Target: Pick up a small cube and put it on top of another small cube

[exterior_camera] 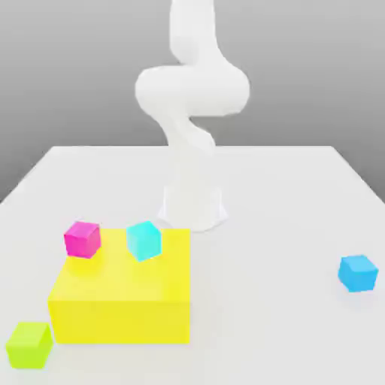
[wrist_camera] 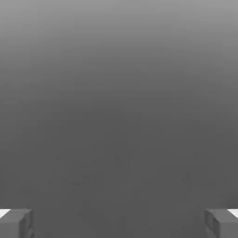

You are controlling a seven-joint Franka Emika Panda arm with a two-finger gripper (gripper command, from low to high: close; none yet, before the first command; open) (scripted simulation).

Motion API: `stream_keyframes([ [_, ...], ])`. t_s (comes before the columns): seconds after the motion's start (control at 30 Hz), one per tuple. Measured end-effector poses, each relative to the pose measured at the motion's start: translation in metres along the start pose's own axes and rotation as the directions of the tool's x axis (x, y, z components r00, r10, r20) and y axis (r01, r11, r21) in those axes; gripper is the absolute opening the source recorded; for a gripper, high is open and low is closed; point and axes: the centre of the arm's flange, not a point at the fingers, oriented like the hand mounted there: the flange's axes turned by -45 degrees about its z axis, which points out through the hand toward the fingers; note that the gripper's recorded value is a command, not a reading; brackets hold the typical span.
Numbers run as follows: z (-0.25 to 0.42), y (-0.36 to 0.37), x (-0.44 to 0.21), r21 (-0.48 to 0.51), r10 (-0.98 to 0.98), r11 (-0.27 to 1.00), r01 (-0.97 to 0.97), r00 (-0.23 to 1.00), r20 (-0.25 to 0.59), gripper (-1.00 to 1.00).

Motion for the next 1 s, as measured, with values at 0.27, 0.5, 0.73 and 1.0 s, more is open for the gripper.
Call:
stream_keyframes([
  [0.27, 0.15, 0.063, -0.013, -0.238, 0.368, 0.914, -0.329, 0.919, 0.141, 0.0],
  [0.5, 0.263, 0.137, -0.065, -0.425, 0.662, 0.718, -0.551, 0.73, 0.171, 0.0],
  [0.73, 0.351, 0.214, -0.15, -0.576, 0.891, 0.423, -0.699, 0.438, 0.123, 0.0],
  [1.0, 0.427, 0.256, -0.257, -0.664, 0.993, 0.108, -0.739, 0.105, 0.045, 0.0],
])
